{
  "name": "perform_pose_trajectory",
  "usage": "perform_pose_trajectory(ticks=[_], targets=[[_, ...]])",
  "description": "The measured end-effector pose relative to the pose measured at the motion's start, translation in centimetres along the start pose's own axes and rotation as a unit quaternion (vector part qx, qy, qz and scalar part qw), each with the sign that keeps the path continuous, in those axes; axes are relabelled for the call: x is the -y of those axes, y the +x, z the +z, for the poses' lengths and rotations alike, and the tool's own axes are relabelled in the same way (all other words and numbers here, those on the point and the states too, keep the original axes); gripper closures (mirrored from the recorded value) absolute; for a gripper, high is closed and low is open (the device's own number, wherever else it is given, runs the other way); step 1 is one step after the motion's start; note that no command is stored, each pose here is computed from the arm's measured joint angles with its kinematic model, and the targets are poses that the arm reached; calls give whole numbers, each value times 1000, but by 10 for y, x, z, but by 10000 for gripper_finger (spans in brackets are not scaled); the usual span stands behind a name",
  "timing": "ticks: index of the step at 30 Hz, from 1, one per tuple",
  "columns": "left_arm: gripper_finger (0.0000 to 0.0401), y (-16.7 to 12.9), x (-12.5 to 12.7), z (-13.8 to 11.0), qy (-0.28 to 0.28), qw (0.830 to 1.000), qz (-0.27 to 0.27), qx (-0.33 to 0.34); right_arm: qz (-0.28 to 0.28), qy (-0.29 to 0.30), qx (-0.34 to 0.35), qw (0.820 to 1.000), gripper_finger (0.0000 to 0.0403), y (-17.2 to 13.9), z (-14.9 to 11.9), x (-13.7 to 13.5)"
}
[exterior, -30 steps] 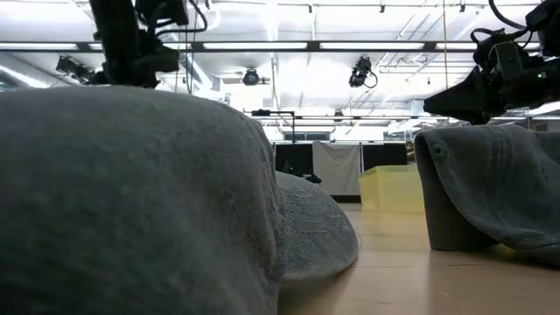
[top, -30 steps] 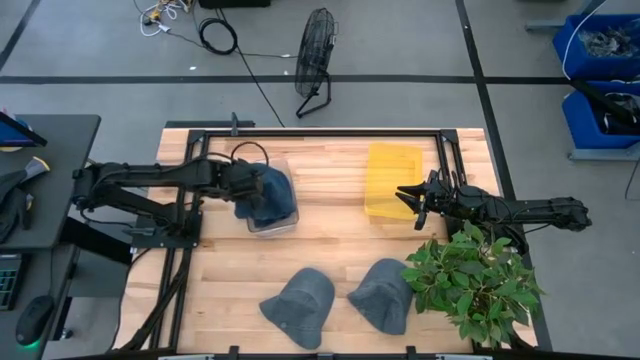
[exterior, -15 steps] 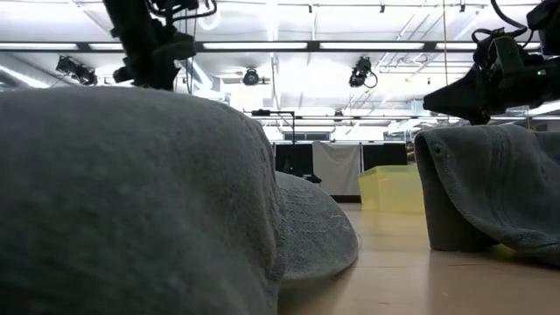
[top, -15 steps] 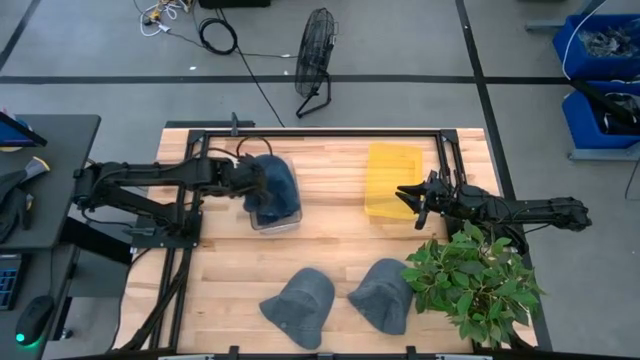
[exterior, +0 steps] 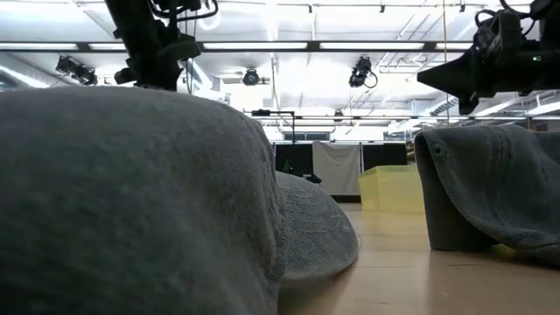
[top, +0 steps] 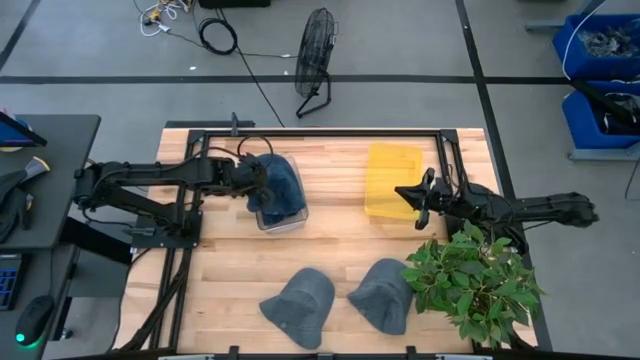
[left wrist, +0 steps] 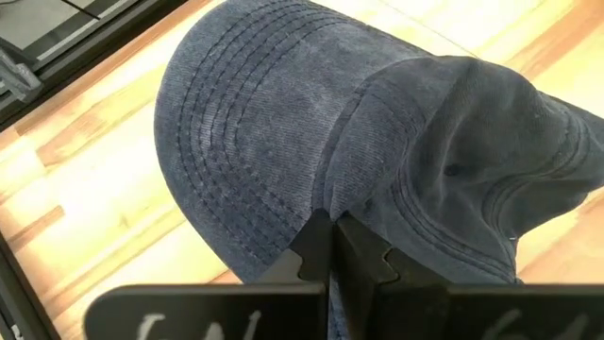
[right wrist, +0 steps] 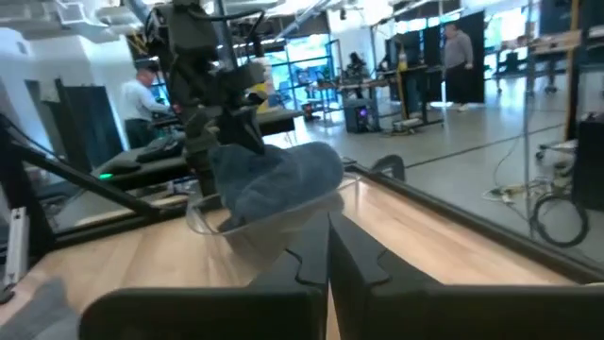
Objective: Pick & Place hat
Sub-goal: Put the blue cap into the transparent bin
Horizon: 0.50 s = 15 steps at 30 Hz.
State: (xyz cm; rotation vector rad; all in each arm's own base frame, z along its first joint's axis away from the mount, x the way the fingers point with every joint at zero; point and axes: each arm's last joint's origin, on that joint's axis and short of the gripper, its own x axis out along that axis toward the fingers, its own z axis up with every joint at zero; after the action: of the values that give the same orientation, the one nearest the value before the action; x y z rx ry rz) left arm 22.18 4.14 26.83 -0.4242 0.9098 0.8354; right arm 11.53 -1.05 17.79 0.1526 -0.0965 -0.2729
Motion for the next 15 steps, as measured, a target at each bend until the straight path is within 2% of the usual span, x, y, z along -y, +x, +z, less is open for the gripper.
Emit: perform_pose_trajectory(ticks=[4, 9, 12, 15], targets=[[392, 0, 1, 1, -3, 1000, -5, 6, 0, -7, 3, 1000, 399, 9, 4, -2], [392, 0, 2, 3, -7, 1000, -10, 13, -3, -61, -9, 998, 401, 31, 43, -13], [392, 0, 3, 4, -10, 1000, -14, 18, -13, -96, -77, 992, 401, 49, 57, -19], [392, 0, 5, 6, -16, 999, -23, 29, -44, -103, -144, 983, 402, 72, 60, -21]])
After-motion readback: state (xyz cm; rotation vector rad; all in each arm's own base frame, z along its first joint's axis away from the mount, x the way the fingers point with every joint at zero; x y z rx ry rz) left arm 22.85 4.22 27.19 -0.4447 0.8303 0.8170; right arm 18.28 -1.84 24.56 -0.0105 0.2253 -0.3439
